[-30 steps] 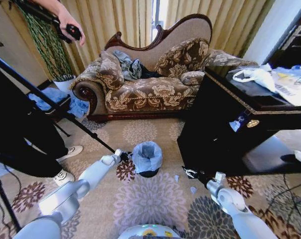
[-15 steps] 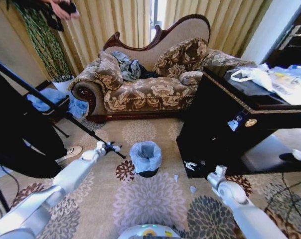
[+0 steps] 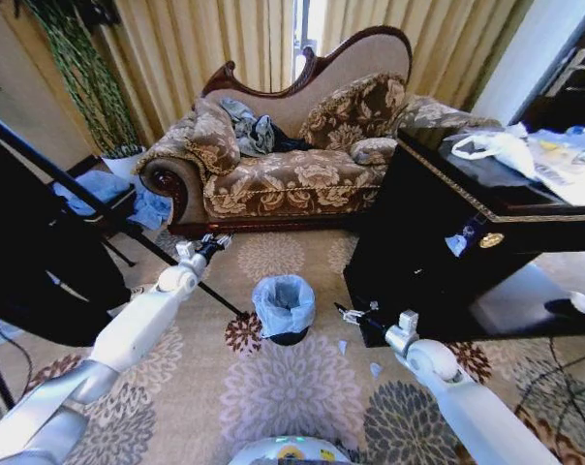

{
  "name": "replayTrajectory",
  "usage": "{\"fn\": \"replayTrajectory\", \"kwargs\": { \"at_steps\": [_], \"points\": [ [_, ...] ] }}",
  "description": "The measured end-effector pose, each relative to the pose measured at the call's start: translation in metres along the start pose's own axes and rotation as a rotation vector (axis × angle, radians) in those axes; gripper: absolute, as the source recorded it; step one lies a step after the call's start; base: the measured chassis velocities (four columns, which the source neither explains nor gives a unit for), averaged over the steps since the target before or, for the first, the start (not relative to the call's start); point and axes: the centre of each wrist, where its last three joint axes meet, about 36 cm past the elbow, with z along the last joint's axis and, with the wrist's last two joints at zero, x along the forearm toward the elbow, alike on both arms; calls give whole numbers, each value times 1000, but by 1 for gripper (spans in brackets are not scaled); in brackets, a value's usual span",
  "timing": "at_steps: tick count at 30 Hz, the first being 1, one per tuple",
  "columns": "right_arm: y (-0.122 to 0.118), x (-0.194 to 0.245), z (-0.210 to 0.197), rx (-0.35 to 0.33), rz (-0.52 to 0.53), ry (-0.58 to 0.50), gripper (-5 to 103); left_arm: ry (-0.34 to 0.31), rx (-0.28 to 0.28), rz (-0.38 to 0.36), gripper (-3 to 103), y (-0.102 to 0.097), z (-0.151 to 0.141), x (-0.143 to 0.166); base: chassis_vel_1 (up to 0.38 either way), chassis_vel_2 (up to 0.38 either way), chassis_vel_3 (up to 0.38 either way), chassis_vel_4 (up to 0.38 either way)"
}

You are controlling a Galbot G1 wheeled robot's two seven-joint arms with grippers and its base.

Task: Place a garbage bag over the trash bin.

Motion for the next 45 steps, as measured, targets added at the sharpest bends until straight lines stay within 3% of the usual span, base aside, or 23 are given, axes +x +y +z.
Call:
{"fn": "replayTrajectory", "kwargs": {
  "at_steps": [4, 5, 6, 7, 9, 12, 16, 19, 20, 22, 27, 37, 41, 42, 45],
  "points": [
    [0, -5, -6, 24, -12, -6, 100, -5, 8, -15, 35, -8, -13, 2, 0, 0, 0, 0],
    [1, -8, -10, 48, -23, -6, 100, -1, 10, -28, 26, -13, -20, 6, 0, 0, 0, 0],
    [5, -13, -14, 93, -39, 0, 100, 18, 17, -48, 30, -20, -28, 12, 0, 0, 0, 0],
    [5, -13, -14, 93, -39, 0, 100, 18, 17, -48, 30, -20, -28, 12, 0, 0, 0, 0],
    [14, -16, -23, 146, -67, -6, 100, 72, 33, -65, 41, -31, -32, 21, 0, 0, 0, 0],
    [27, -15, -36, 182, -85, -16, 100, 87, 29, -56, 51, -40, -32, 26, 0, 0, 0, 0],
    [41, -18, -47, 217, -111, -29, 100, 75, 27, -41, 62, -50, -39, 31, 0, 0, 0, 0],
    [52, -32, -48, 286, -128, -4, 100, 52, 19, -48, 78, -61, -49, 30, 0, 0, 0, 0],
    [52, -32, -48, 286, -128, -4, 100, 52, 19, -48, 78, -61, -49, 30, 0, 0, 0, 0],
    [58, -49, -44, 367, -143, 40, 100, 20, 6, -82, 89, -69, -60, 31, 0, 0, 0, 0],
    [78, -79, -42, 447, -210, 91, 100, -13, -47, -118, 99, -62, -72, 43, 0, 0, 0, 0],
    [106, -134, -47, 564, -269, 164, 100, -18, -73, -188, 100, -42, -77, 79, 0, 0, 0, 0],
    [114, -161, -51, 636, -291, 202, 103, -22, -67, -213, 100, -33, -78, 89, 0, 0, 0, 0],
    [116, -171, -53, 659, -295, 217, 97, -25, -53, -218, 100, -31, -79, 93, 0, 0, 0, 0],
    [116, -188, -59, 703, -296, 242, 93, -41, -20, -229, 100, -30, -83, 96, 0, 0, 0, 0]
  ]
}}
